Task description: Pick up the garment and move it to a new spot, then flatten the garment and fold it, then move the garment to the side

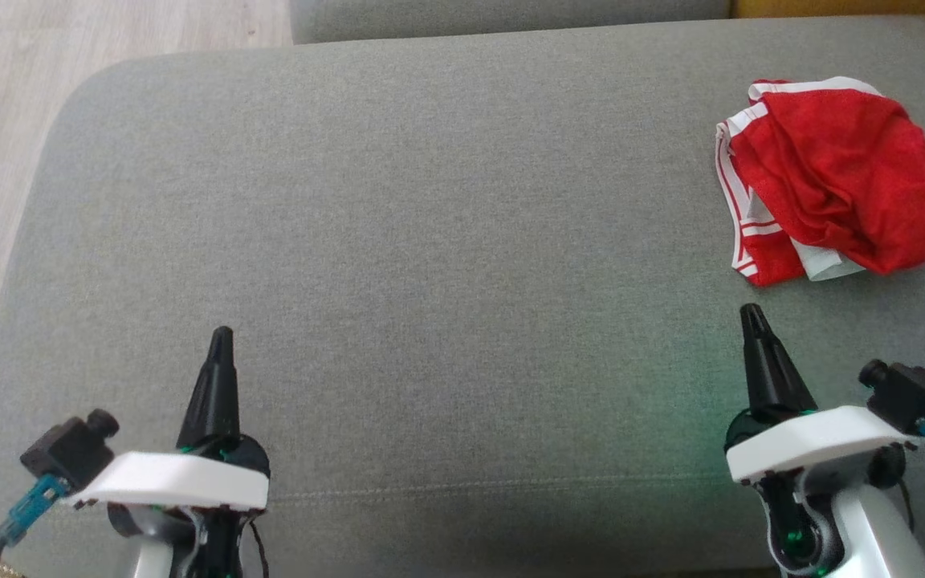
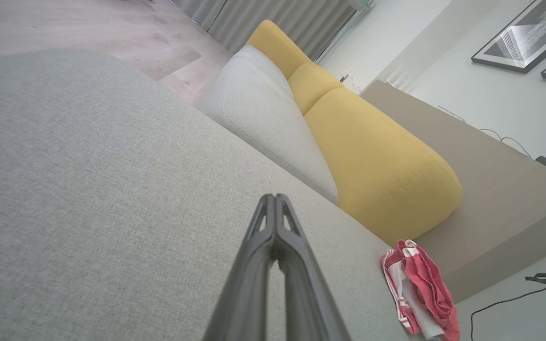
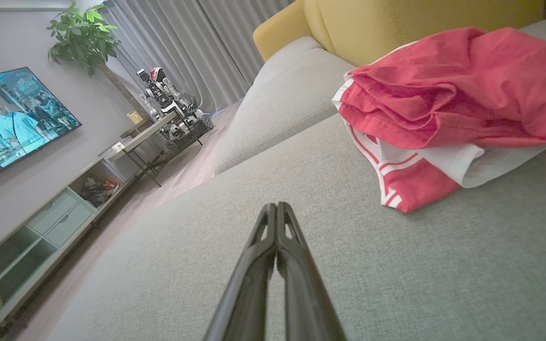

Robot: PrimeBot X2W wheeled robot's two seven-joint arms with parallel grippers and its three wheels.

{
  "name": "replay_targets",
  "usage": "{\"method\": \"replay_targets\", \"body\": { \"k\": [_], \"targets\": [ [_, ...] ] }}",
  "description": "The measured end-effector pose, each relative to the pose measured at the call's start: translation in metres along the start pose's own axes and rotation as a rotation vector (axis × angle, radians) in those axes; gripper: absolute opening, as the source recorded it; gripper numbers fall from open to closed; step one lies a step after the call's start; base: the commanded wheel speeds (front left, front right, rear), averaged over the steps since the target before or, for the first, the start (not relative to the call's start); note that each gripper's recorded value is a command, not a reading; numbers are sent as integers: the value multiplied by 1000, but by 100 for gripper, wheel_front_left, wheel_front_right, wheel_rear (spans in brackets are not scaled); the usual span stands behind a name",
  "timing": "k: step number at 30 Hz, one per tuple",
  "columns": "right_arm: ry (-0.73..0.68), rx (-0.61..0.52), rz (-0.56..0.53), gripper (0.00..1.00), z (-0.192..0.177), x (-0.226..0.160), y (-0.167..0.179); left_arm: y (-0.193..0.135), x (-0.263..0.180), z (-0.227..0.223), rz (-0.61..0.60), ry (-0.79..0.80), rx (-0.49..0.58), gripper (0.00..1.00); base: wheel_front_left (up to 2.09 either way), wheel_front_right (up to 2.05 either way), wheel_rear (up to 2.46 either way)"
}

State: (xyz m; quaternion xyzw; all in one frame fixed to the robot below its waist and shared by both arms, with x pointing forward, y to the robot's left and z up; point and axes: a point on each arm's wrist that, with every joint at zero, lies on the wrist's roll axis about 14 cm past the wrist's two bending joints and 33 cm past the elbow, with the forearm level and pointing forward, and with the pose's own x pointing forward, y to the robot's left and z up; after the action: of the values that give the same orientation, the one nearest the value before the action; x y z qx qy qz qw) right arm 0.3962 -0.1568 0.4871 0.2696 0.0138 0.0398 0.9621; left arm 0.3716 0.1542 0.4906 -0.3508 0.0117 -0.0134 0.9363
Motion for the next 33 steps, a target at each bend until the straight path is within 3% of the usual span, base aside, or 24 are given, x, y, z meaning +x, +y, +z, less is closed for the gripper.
{"method": "replay_targets", "body": {
  "k": [33],
  "targets": [
    [-9, 370, -78, 0, 8, -6, -18, 17, -1, -3, 63, 42, -308, 0, 0, 0, 0]
  ]
}}
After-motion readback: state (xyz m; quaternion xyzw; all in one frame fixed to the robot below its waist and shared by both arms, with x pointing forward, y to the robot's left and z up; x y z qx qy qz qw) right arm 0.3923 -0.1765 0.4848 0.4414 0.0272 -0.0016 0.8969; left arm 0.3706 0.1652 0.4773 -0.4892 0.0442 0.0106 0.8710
